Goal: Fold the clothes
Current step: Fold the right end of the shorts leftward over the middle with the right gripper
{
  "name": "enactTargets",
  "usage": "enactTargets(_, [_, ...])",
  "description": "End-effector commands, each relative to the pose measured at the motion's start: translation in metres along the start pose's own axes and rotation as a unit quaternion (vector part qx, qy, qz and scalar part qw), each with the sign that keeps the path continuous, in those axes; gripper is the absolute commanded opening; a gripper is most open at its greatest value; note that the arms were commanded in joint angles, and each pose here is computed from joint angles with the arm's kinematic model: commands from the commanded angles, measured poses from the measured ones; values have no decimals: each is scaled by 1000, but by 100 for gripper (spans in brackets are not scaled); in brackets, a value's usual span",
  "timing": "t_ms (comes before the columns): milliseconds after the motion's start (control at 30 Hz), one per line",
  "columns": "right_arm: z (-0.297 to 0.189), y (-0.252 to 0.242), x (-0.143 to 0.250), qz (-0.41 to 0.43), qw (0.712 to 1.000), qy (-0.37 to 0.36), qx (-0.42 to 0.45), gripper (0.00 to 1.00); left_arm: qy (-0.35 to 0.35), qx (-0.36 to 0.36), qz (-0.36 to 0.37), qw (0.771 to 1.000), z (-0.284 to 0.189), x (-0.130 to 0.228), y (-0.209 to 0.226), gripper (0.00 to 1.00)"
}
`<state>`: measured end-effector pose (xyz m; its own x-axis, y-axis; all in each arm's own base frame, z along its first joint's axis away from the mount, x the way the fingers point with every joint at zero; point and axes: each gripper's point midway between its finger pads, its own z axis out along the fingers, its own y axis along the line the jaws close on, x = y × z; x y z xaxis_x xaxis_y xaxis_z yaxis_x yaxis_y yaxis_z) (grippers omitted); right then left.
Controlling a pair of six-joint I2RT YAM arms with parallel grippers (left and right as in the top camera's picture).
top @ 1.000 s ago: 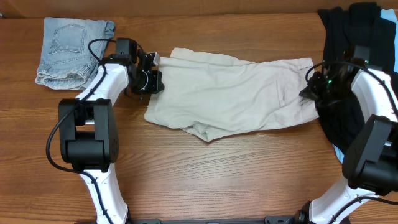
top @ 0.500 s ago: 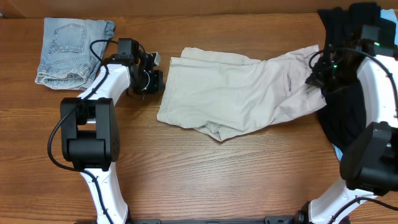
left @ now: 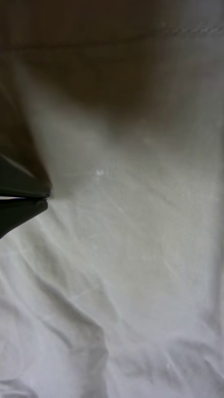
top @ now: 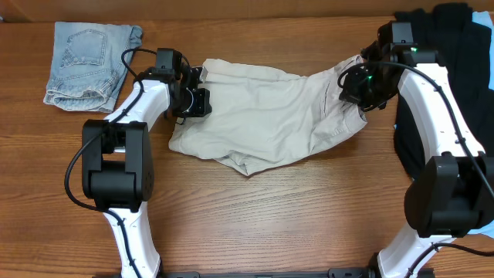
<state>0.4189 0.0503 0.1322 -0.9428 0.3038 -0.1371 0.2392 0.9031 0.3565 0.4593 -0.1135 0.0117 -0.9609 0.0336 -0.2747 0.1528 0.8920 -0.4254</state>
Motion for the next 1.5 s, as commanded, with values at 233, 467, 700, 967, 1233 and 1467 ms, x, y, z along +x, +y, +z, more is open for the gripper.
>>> enactTargets(233, [-99, -16, -27, 13, 992, -109, 61, 4, 13, -3, -11, 1000, 9, 8, 3, 4])
enactTargets(467, [-104, -31, -23, 29, 991, -100, 79, 4, 12, 7, -10, 1000, 9, 7, 0, 4])
enactTargets(700, [-104, -31, -22, 29, 992, -98, 77, 4, 1, 61, 4, 998, 8, 1, -19, 4])
enactTargets(967, [-103, -30, -22, 29, 992, -97, 76, 4, -11, 104, 45, 994, 6, -4, -34, 4])
enactTargets(1233, [-100, -19, -20, 20, 993, -96, 65, 4, 10, 104, 41, 994, 27, 8, -32, 4])
enactTargets(1467, [-97, -6, -17, 11, 994, -92, 53, 4, 49, 104, 16, 993, 58, 30, -20, 4])
